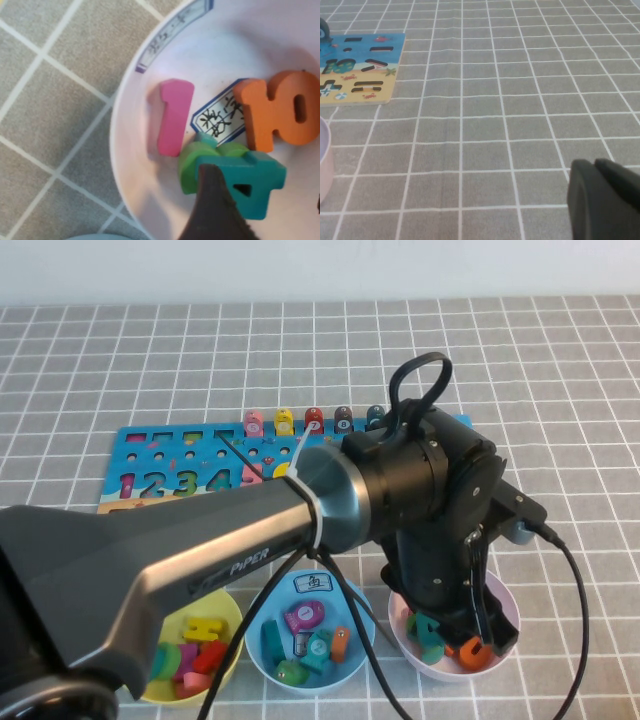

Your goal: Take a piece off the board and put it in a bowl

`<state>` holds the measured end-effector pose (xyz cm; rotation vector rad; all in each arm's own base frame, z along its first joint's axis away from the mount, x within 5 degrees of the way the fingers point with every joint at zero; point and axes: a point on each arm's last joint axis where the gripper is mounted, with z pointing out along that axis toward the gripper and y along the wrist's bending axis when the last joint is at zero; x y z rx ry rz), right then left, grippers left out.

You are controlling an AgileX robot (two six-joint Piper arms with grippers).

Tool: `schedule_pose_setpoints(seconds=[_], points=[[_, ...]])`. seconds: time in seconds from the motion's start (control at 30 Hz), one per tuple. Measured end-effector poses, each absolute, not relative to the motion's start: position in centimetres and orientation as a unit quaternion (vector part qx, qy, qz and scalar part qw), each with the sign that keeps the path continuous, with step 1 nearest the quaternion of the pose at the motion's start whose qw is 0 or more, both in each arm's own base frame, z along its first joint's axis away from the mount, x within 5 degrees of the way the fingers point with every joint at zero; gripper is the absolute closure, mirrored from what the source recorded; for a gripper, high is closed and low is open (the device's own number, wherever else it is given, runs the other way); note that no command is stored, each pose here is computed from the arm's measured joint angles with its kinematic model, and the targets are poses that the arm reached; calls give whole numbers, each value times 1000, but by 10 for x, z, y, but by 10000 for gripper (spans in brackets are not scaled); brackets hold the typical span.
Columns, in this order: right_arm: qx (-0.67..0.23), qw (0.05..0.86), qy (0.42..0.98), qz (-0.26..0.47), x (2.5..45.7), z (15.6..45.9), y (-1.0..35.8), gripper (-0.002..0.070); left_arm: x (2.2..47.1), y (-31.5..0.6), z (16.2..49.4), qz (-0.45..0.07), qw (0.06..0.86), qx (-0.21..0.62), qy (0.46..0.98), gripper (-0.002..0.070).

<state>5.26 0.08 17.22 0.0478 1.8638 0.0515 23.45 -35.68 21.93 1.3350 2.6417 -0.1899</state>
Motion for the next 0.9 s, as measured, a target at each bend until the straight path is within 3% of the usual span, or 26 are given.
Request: schedule_pose_setpoints(seconds=[0.4, 0.53, 0.67, 0.9], points=[[21, 596, 803, 22, 53, 172, 1, 694, 234, -354, 228, -60, 97, 456, 883, 291], [21, 596, 803, 22, 53, 172, 1, 694, 230, -346, 249, -63, 120, 462, 877, 413], [21, 596, 803, 22, 53, 172, 1, 694, 223, -327, 266, -73, 146, 458, 874, 616], [21, 596, 803, 22, 53, 172, 1, 694, 195, -278, 288, -102, 220, 432, 869, 673]])
